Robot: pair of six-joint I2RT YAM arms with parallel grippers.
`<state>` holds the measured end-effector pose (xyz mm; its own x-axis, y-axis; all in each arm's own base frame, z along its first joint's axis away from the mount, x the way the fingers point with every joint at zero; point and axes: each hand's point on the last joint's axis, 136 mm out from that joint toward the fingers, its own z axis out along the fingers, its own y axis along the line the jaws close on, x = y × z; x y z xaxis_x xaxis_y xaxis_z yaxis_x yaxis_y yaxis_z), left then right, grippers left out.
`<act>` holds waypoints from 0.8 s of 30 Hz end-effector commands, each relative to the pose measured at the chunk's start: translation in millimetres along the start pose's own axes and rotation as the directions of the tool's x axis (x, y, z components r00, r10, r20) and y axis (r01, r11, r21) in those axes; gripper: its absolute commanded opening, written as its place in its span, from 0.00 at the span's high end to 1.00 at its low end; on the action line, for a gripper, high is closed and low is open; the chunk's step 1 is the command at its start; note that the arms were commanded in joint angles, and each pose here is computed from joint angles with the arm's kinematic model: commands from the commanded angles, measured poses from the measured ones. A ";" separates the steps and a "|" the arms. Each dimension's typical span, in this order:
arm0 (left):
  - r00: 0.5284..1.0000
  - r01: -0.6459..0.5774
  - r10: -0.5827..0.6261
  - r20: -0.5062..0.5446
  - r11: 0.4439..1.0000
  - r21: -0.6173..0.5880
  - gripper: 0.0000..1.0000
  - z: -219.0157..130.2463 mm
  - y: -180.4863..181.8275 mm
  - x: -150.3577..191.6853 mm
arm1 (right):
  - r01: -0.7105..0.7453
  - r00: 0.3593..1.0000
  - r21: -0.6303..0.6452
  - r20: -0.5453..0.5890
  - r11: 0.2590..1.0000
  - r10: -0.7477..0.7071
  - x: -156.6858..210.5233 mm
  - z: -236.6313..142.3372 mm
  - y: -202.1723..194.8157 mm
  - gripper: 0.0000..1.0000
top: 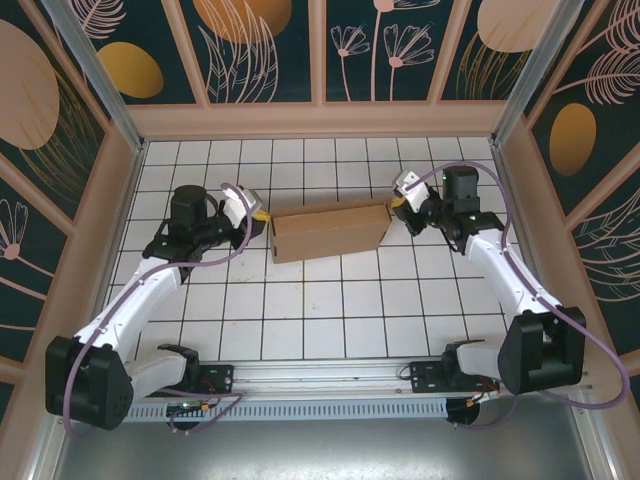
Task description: Fold the paper box
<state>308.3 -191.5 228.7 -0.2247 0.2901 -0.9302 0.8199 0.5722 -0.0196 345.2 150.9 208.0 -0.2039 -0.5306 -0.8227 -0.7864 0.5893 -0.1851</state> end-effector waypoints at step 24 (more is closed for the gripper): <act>0.736 0.676 -0.676 0.045 0.729 -0.108 1.00 8.3 11.1 -2.1 | -0.599 0.792 0.113 -0.059 0.792 0.608 -38.5 13.3 37.0 1.00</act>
<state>329.5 -177.6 223.7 -0.6154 -0.1700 -0.7696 0.4350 0.7410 -0.5115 341.0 177.0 211.7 -0.6255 -0.1712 -0.7612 -0.4498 0.8763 0.1725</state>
